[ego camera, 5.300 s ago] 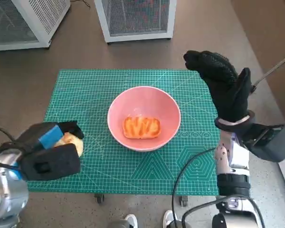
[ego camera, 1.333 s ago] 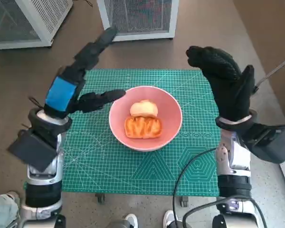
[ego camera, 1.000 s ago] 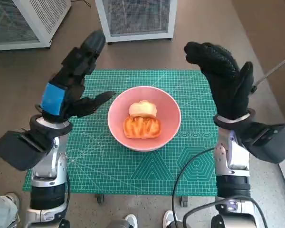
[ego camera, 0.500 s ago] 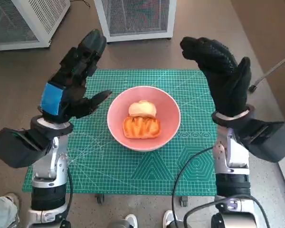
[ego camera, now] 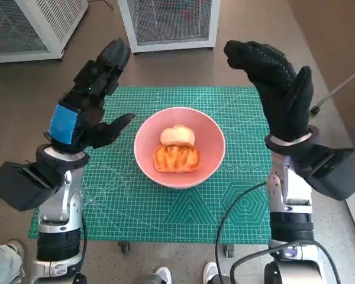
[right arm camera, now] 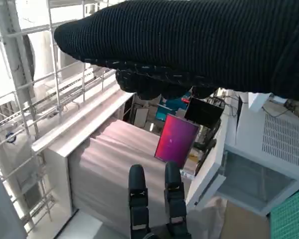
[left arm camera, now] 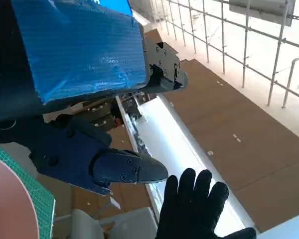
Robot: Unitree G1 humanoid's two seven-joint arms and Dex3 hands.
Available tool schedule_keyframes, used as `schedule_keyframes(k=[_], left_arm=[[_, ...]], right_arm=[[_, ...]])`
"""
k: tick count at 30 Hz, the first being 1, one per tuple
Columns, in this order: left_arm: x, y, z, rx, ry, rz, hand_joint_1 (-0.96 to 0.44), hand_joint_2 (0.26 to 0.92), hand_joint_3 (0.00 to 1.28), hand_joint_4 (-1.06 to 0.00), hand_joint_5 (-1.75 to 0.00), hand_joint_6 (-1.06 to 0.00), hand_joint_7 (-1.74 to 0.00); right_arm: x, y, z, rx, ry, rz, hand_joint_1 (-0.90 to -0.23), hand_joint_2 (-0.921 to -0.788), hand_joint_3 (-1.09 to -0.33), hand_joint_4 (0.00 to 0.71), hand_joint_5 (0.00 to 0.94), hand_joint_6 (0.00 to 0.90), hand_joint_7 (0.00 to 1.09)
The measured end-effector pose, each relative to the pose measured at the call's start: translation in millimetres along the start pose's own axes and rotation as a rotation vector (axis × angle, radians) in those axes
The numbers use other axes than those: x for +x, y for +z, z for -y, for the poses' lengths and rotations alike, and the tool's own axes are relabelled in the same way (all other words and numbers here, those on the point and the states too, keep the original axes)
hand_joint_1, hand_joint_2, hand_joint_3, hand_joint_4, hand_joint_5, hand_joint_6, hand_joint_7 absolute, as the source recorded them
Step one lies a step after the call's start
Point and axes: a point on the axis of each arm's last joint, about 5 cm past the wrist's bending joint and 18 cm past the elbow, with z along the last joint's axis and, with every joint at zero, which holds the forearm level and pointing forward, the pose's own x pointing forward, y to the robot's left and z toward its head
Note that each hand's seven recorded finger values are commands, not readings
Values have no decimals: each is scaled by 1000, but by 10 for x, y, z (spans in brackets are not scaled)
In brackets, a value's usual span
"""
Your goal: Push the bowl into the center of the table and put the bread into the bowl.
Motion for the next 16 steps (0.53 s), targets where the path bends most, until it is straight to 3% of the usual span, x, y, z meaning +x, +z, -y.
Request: schedule_keyframes(k=[16], left_arm=[[44, -82, 123, -61, 12, 25, -586, 921, 281, -245, -10, -312, -24]], right_arm=[[55, -22, 17, -11, 6, -6, -674, -921, -670, 221, 0, 166, 315]])
